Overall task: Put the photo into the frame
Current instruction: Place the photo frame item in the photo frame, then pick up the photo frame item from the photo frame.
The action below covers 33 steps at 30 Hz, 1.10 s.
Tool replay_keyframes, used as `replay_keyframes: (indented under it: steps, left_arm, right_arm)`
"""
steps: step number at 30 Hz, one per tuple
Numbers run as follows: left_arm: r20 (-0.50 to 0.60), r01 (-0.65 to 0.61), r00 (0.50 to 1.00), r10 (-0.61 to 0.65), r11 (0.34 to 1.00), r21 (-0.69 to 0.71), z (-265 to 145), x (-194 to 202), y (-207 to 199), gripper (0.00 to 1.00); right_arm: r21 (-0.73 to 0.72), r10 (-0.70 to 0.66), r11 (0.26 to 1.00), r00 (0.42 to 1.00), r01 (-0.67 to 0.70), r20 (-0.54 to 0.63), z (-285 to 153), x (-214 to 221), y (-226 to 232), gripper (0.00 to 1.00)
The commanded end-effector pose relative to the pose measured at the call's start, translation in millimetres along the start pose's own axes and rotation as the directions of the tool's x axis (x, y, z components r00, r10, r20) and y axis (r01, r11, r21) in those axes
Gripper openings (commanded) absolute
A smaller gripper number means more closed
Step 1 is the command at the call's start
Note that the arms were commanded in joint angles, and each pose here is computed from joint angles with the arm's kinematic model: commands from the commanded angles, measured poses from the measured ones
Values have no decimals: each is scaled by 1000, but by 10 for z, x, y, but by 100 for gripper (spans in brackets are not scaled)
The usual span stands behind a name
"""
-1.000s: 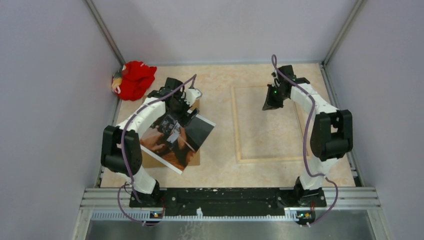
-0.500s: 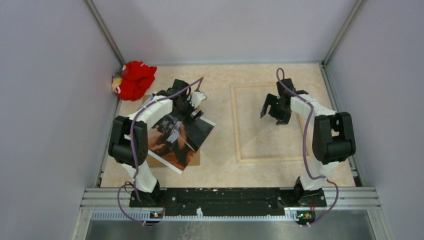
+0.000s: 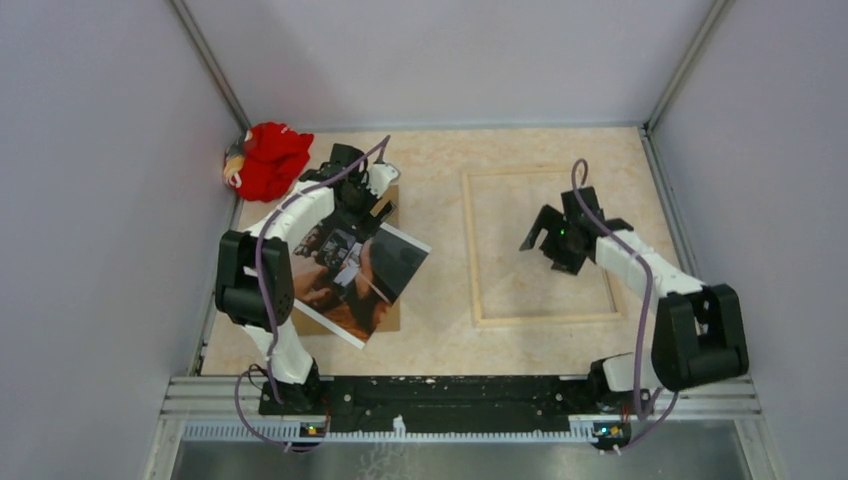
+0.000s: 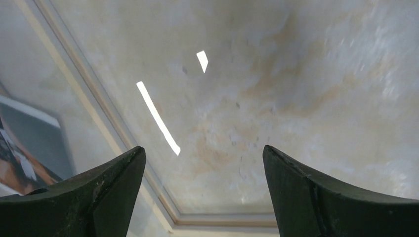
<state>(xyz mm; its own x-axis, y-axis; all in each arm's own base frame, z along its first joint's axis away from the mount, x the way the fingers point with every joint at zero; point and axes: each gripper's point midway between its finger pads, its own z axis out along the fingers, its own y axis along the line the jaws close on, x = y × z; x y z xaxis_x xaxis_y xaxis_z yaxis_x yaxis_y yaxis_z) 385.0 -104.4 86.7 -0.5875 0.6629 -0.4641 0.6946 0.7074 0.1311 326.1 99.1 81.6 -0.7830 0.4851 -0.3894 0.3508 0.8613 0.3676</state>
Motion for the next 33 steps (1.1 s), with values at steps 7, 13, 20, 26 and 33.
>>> replay_keyframes:
  steps: [7, 13, 20, 26, 33]
  left_arm:
    - [88, 99, 992, -90, 989, -111, 179, -495, 538, 98]
    - [56, 107, 993, -102, 989, -102, 349, -359, 495, 98]
    - [24, 130, 991, -129, 991, -23, 568, -291, 296, 98]
    - [-20, 118, 993, -117, 993, 17, 679, -103, 116, 98]
    - [-32, 104, 994, -102, 991, 83, 626, 4, -71, 98]
  right_arm:
    - [-243, 217, 940, 969, -240, -118, -117, 793, 253, 88]
    - [-293, 234, 915, 957, -276, -170, 0, 991, 432, 88]
    - [-304, 270, 900, 947, -313, -175, 251, 1140, 543, 85]
    - [-383, 360, 839, 922, -387, -143, 335, 1080, 651, 67]
    - [-565, 387, 758, 922, -326, -13, -11, 636, 988, 33]
